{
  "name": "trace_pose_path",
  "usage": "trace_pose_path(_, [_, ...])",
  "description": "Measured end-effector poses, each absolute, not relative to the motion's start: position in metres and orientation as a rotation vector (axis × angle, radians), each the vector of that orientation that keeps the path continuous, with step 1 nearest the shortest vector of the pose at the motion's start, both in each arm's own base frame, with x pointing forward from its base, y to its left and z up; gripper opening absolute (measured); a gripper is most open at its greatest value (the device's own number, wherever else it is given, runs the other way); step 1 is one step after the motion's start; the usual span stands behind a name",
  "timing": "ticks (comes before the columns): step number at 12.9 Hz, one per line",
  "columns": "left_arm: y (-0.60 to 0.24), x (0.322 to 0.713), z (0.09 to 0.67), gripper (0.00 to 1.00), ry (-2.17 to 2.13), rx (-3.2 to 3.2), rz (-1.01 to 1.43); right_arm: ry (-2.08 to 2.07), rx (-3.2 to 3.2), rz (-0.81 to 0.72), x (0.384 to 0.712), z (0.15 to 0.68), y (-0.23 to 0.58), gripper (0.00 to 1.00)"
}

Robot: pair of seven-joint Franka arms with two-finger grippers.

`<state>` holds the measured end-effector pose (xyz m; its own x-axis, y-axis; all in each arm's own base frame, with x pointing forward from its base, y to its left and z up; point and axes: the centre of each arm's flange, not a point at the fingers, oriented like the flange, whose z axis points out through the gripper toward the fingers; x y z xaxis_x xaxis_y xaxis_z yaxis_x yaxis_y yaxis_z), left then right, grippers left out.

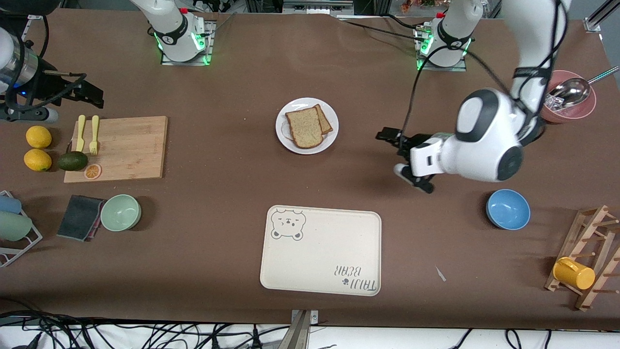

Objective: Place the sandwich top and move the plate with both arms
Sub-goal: 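Reach the left gripper toward the rim of the white plate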

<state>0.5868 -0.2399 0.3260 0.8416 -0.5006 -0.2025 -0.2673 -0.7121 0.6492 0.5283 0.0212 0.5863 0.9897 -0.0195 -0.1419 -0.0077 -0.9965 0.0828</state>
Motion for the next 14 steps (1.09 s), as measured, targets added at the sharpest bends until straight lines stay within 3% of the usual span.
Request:
trace_pose_path(4, [-0.301,0.576,0.262,1.00,-0.665,2.264,-0.450,-0.029,3.072,-0.127,0.538,0.591,0.019,1.00])
trace_pose_path(10, [-0.328,0.567,0.258,1.00,-0.660,2.174,-0.429,-0.013,3.081,-0.138,0.545,0.580,0.028,1.00])
trace_pose_path(11, [-0.328,0.567,0.256,0.93,-0.673,2.169,-0.424,-0.012,3.081,-0.139,0.545,0.579,0.028,1.00])
trace_pose_path(14, [-0.330,0.565,0.250,0.94,-0.681,2.162,-0.432,-0.012,3.081,-0.138,0.546,0.578,0.028,1.00])
